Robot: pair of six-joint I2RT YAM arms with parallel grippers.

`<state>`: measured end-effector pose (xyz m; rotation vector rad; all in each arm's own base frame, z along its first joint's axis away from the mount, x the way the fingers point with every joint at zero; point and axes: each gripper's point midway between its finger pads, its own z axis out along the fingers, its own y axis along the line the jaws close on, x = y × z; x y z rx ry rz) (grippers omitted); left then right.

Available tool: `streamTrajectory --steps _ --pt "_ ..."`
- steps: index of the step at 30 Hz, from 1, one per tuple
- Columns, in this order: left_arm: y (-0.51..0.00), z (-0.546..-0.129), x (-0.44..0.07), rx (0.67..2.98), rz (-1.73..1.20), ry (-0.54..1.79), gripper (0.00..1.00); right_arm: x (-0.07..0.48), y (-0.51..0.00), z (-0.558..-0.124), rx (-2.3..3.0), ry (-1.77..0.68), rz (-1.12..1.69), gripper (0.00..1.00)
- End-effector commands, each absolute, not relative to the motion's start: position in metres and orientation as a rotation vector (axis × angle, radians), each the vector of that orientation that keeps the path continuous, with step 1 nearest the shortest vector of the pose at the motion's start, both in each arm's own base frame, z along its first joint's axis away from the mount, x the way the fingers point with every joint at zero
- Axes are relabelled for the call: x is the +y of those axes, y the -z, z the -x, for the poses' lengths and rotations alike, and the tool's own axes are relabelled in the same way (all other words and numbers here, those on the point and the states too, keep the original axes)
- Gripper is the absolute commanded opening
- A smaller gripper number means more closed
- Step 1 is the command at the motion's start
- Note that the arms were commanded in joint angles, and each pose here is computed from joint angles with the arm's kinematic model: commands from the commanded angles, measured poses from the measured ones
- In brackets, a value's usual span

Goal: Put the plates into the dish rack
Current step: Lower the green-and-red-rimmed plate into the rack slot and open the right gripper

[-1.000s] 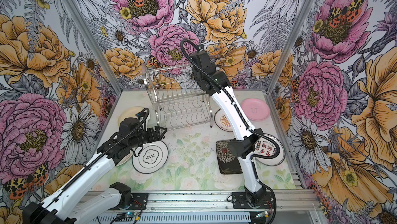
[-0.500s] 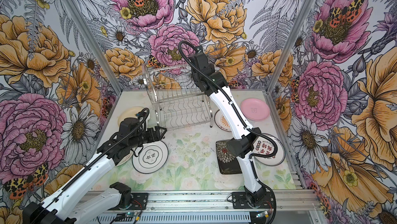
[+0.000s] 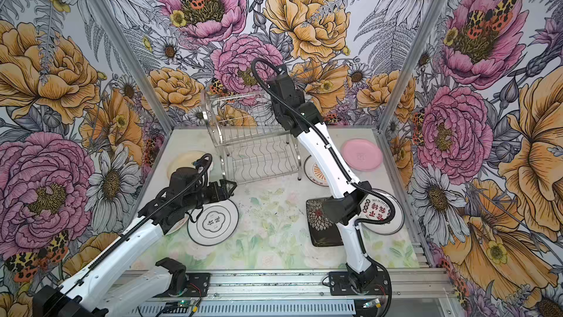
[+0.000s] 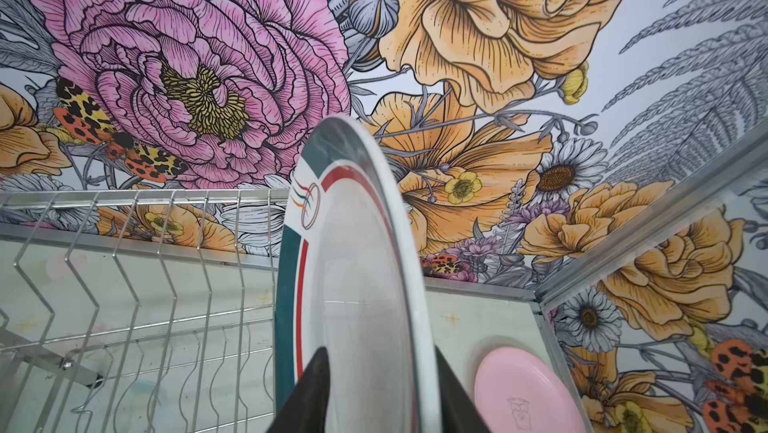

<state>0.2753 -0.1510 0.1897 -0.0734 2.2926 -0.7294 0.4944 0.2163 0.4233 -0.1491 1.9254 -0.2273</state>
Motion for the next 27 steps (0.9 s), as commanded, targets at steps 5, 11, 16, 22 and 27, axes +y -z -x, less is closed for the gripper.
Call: streamTrajectory --steps 5,11,16,22,27 --pt "-0.191 -0.271 -0.149 2.276 0.08 0.725 0.86 0.207 -0.46 -0.47 1.865 0.2 0.119 0.57" --pt "-0.193 -0.269 -0.151 2.273 0.073 0.736 0.87 0.207 -0.459 -0.455 1.882 0.17 0.124 0.67" --pt "-0.192 -0.267 -0.154 2.276 0.063 0.746 0.87 0.203 -0.461 -0.437 1.898 0.125 0.124 0.7" --pt "-0.19 -0.262 -0.16 2.286 0.049 0.757 0.88 0.189 -0.451 -0.402 1.946 0.07 0.106 0.72" --pt "-0.186 -0.257 -0.167 2.3 0.033 0.767 0.88 0.162 -0.422 -0.367 2.014 0.059 0.07 0.75"
